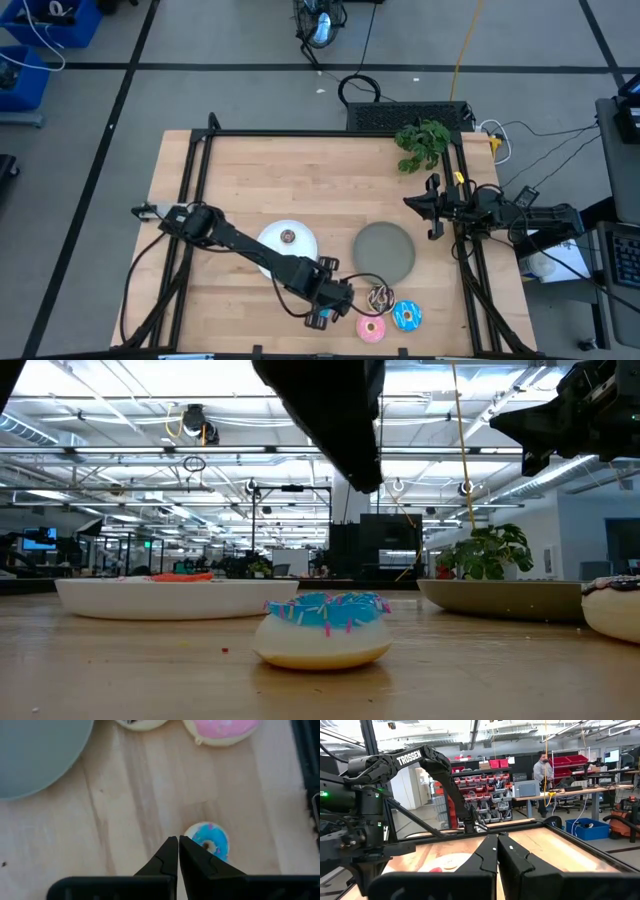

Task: Pick & Place donuts
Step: Put the small blue donut on the white plate

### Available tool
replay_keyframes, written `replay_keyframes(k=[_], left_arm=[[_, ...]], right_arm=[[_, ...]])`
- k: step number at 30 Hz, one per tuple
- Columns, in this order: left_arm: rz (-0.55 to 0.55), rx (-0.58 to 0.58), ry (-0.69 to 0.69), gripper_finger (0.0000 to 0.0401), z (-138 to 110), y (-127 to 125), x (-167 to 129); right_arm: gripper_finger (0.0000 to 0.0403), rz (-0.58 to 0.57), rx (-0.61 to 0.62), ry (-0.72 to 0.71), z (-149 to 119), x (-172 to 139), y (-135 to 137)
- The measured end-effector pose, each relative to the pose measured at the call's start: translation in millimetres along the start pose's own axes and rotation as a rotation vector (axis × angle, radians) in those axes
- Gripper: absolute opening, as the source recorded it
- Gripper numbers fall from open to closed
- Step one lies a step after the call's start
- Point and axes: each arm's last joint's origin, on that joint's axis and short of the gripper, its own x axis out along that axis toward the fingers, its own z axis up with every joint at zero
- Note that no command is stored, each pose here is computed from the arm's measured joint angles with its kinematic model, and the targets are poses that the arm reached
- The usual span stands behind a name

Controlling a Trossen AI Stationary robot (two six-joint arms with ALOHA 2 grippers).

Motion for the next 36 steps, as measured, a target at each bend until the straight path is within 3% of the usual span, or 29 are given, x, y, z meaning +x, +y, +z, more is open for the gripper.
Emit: replay_keyframes(k=[17,28,31,36], left_arm=[[-0.037,0.007,-0.032,0.0024,3,-4,0],[-0.080,-0.063,-0.070,0.0024,6,-13,-1],[-0.112,-0.018,-0.117,0.0024,8,-23,-2],[-0.089,0.181,-0.145,0.0026,6,-39,-4]], right_arm=[[0.0000,0.000,0.002,0.000,0,0,0],[0.0000,0.001,0.003,-0.008,1,0,0],[0.0000,0.001,0.003,-0.008,1,0,0],[0.0000,0.001,0.003,-0.008,1,0,0]])
